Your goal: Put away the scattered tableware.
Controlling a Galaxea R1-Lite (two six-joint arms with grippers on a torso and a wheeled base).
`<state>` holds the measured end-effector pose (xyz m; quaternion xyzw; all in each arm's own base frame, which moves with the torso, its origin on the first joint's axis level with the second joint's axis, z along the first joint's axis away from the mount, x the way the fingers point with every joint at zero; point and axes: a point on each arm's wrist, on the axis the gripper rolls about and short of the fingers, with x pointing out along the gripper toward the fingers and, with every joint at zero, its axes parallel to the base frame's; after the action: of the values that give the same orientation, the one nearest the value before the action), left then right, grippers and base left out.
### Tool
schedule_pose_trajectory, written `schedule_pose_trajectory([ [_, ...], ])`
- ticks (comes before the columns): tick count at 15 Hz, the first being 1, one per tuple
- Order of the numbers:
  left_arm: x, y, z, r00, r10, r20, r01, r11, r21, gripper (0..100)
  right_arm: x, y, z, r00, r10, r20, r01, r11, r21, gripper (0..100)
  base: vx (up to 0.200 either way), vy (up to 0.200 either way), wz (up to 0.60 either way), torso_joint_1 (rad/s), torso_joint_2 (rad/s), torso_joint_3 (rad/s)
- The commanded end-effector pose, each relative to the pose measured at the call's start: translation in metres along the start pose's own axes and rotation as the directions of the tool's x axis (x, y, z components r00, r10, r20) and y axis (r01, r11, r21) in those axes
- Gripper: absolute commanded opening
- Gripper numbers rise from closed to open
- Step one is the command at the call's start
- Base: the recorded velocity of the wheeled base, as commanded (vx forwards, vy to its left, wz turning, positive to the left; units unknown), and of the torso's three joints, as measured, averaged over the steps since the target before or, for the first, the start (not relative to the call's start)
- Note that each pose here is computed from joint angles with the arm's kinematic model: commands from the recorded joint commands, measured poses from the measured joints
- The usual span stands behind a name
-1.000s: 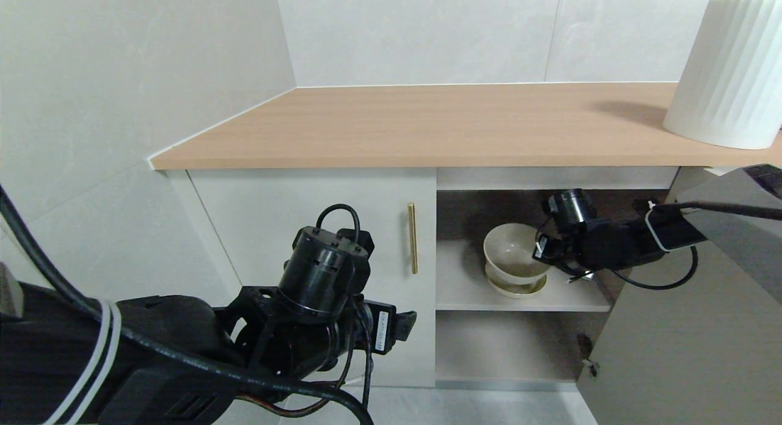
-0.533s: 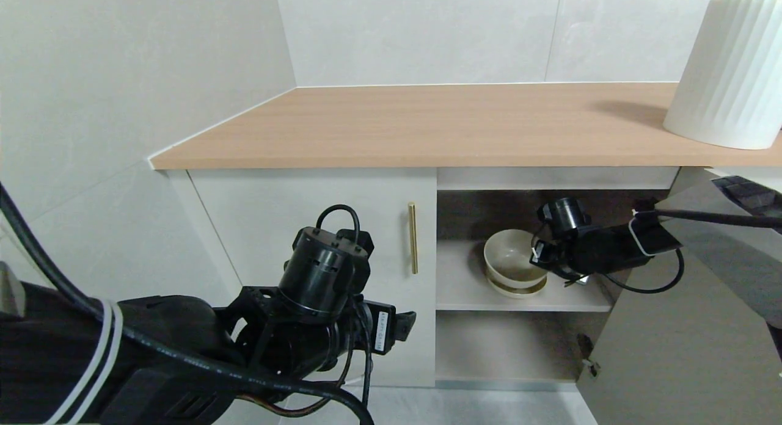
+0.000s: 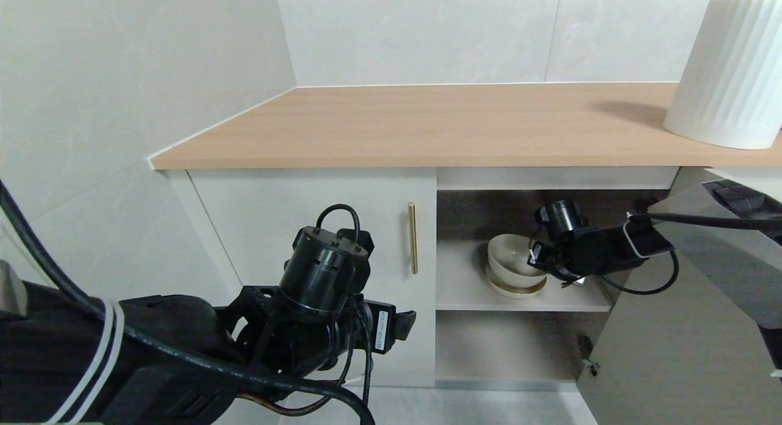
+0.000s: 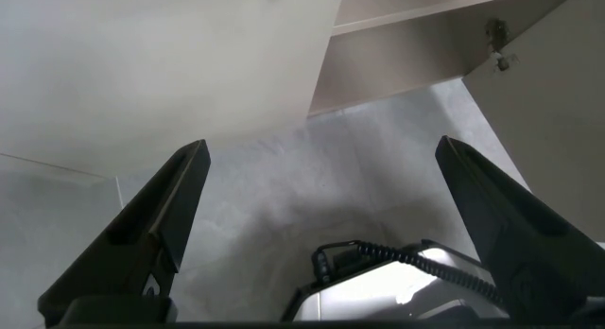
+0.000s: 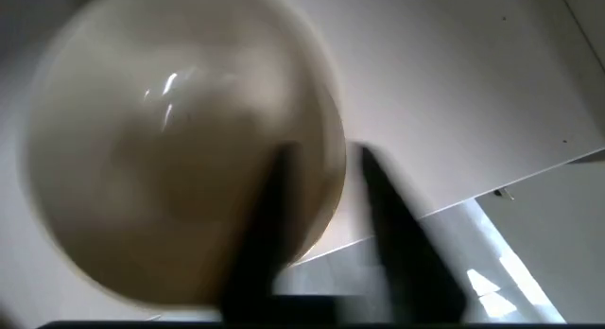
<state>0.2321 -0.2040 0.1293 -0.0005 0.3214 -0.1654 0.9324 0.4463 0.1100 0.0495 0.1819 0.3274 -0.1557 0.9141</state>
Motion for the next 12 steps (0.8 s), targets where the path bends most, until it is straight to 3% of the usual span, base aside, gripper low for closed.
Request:
schedule_pose_trajectory([
  [1, 0.001, 0.000, 0.000, 1.000, 0.002, -0.001, -0.002, 1.000, -0.001, 100, -0.001, 0.001, -0.001, 1.000, 0.005, -0.001, -0.005, 1.000, -0.002, 100, 0.000, 0.000, 0.00, 0.000, 0.00, 0.000],
  [4, 0.001, 0.001, 0.000, 1.000, 0.005, -0.002, -0.005, 1.000, -0.002, 100, -0.017, 0.007, 0.000, 1.000, 0.026, 0.001, -0.026, 1.000, -0.009, 100, 0.000, 0.000, 0.00, 0.000, 0.00, 0.000],
  [7, -0.002, 0.006, 0.002, 1.000, 0.015, 0.008, -0.014, 1.000, -0.015, 100, -0.067, 0.004, -0.005, 0.995, 0.093, -0.046, -0.094, 0.995, -0.042, 100, 0.000, 0.000, 0.00, 0.000, 0.00, 0.000],
  [10, -0.023, 0.018, 0.008, 0.999, 0.021, 0.050, -0.018, 0.998, -0.068, 100, -0.145, -0.014, -0.012, 0.975, 0.202, -0.091, -0.210, 0.973, -0.094, 100, 0.000, 0.000, 0.00, 0.000, 0.00, 0.000],
  [12, -0.038, 0.027, 0.005, 0.997, 0.028, 0.066, -0.022, 0.996, -0.082, 100, -0.186, -0.030, -0.020, 0.966, 0.240, -0.097, -0.254, 0.951, -0.174, 100, 0.000, 0.000, 0.00, 0.000, 0.00, 0.000],
])
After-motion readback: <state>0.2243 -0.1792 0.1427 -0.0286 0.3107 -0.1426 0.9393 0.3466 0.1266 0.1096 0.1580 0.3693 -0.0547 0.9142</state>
